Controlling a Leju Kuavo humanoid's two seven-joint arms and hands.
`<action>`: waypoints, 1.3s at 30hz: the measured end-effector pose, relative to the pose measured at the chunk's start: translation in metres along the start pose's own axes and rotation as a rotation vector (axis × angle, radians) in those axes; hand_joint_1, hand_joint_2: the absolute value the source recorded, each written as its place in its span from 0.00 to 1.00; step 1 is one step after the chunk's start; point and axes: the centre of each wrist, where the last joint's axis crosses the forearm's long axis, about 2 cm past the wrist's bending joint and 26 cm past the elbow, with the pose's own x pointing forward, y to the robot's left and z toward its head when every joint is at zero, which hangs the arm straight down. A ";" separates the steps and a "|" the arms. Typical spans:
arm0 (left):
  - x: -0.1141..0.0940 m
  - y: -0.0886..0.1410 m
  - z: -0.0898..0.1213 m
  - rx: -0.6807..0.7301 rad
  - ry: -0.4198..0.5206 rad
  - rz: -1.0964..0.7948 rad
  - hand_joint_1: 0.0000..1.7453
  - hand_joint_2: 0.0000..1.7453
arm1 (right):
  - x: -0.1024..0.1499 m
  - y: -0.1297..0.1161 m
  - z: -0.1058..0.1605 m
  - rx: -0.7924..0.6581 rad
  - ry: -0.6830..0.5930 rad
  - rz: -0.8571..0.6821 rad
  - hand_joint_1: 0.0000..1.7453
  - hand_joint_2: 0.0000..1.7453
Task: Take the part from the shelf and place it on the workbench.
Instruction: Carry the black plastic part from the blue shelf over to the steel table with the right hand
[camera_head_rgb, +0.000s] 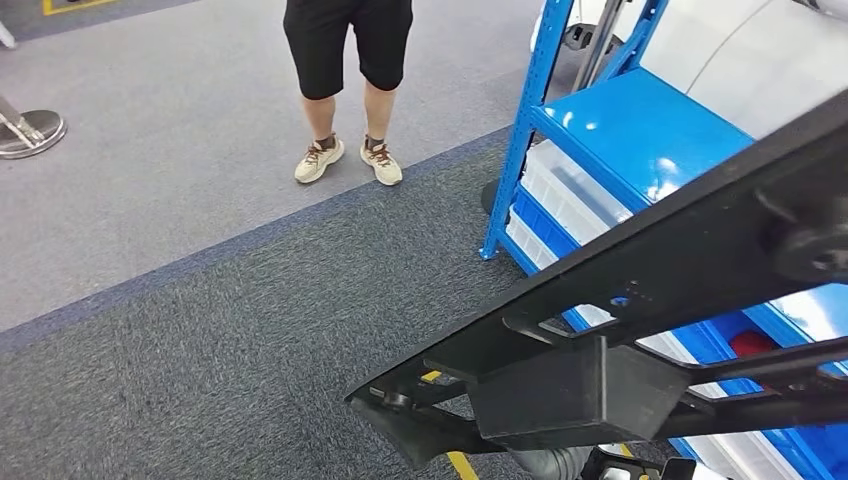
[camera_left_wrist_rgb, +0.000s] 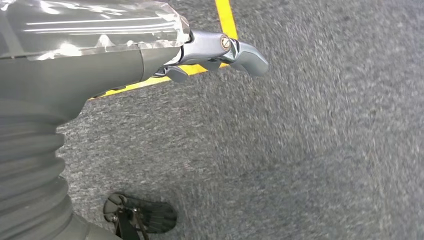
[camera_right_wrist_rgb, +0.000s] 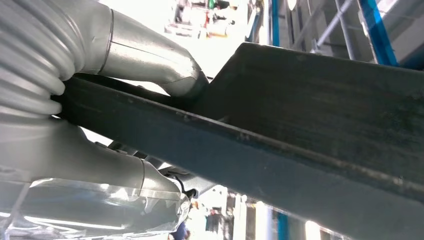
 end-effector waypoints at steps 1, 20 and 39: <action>0.000 0.001 0.000 0.001 0.003 -0.003 0.00 1.00 | 0.000 0.000 0.002 -0.004 0.009 0.000 1.00 1.00; -0.007 0.013 0.005 0.050 0.063 -0.007 0.00 1.00 | 0.002 0.000 0.036 0.016 0.135 -0.029 1.00 1.00; -0.010 0.012 0.008 0.068 0.088 0.012 0.00 1.00 | 0.001 -0.004 0.040 0.032 0.176 -0.028 1.00 1.00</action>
